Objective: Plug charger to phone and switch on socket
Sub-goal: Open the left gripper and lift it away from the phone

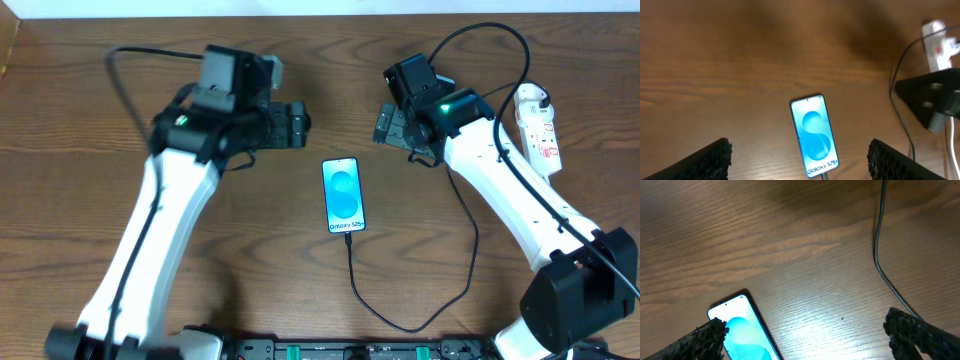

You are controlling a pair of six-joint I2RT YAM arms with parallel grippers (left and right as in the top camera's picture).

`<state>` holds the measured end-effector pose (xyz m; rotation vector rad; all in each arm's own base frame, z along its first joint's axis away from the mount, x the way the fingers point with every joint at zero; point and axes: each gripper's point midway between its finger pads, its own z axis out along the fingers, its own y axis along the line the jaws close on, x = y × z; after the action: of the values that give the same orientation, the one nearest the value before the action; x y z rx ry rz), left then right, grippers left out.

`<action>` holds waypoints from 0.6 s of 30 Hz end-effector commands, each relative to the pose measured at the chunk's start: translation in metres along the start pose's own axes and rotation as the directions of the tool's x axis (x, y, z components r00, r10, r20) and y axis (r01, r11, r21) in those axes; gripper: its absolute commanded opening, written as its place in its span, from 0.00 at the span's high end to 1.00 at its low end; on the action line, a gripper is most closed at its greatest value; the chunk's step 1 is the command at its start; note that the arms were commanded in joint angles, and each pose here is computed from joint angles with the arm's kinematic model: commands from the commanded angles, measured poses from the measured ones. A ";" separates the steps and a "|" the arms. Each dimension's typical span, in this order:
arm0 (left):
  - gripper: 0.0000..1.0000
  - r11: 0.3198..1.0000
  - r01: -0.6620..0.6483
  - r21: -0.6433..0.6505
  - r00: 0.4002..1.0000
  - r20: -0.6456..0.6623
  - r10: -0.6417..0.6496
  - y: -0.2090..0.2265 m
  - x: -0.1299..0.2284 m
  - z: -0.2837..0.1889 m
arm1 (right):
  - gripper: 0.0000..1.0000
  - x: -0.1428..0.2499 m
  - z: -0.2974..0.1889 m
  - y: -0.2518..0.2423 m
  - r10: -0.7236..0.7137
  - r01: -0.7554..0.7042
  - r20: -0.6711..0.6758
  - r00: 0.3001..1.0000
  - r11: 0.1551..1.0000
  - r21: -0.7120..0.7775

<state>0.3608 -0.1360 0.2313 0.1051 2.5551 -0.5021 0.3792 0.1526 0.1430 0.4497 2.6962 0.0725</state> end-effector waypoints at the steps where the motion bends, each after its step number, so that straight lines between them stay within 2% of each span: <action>1: 0.13 0.997 -0.037 -0.070 0.996 0.080 0.043 0.007 -0.008 -0.026 | 0.01 -0.003 -0.010 0.001 0.011 -0.011 0.027 1.000 1.000 -0.007; 6: 0.13 0.997 -0.047 -0.058 0.990 0.133 0.054 0.001 -0.011 -0.046 | 0.01 -0.003 -0.010 0.001 0.011 -0.011 0.027 1.000 1.000 -0.006; 18: 0.13 0.997 -0.047 -0.058 0.990 0.133 0.054 0.001 -0.010 -0.047 | 0.01 -0.006 -0.010 0.004 0.000 0.000 0.037 0.999 1.000 -0.015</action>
<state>0.3477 -0.1211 0.2727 0.0976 2.4312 -0.4365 0.3789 0.1525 0.1429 0.4497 2.6977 0.0717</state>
